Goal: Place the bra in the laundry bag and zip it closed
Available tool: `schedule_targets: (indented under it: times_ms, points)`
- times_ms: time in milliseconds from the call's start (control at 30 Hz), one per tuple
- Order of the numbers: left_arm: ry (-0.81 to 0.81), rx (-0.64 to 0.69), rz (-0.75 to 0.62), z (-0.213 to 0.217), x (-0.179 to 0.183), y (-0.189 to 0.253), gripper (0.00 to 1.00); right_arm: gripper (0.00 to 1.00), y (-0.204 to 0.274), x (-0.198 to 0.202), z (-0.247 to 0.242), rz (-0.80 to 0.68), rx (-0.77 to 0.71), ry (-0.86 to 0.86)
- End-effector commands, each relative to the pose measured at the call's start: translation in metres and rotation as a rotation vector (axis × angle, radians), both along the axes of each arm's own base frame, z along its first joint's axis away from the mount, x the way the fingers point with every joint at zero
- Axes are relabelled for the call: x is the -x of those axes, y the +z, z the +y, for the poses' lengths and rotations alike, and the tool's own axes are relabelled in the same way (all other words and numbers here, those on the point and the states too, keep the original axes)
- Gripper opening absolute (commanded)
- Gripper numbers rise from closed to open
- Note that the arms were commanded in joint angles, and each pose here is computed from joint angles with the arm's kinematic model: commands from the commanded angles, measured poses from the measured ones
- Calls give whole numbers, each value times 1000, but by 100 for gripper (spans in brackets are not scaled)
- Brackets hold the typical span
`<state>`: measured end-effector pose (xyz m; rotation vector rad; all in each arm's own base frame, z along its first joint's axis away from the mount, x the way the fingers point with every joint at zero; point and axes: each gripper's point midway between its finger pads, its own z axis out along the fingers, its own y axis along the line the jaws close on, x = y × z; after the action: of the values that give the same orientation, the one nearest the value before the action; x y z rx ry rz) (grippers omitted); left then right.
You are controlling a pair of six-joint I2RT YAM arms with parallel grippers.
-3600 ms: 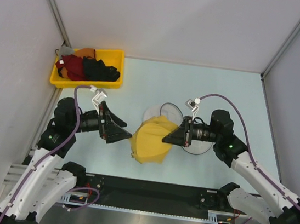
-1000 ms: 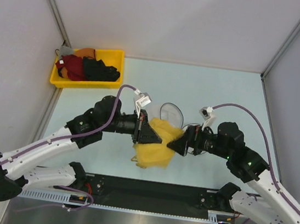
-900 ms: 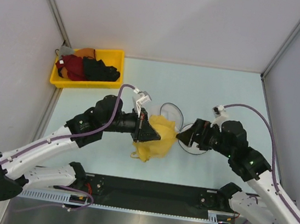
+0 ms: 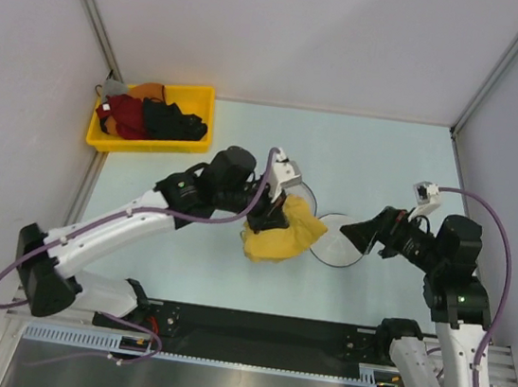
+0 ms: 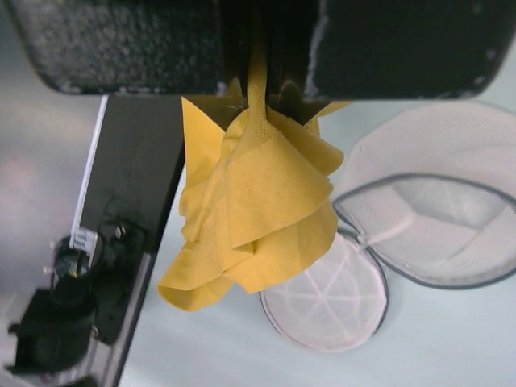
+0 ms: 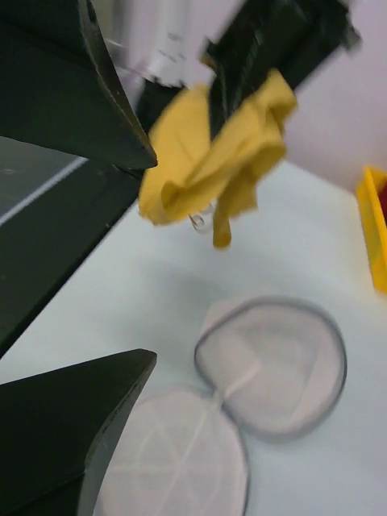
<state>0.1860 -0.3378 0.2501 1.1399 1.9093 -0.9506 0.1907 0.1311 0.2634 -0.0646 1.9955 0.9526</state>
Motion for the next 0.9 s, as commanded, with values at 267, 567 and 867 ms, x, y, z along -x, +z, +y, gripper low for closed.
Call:
schedule_targets:
  times_ms: [267,567,867]
  points:
    - [-424,167,-12,53,116,33,0,100,61,109,139,-410,22,850]
    - [-409,152,-12,71,128,35,0,100,78,78,177,-579,238,806]
    - [-431,163,-19,72,131,37,0,100,69,101,202,-556,152,1009]
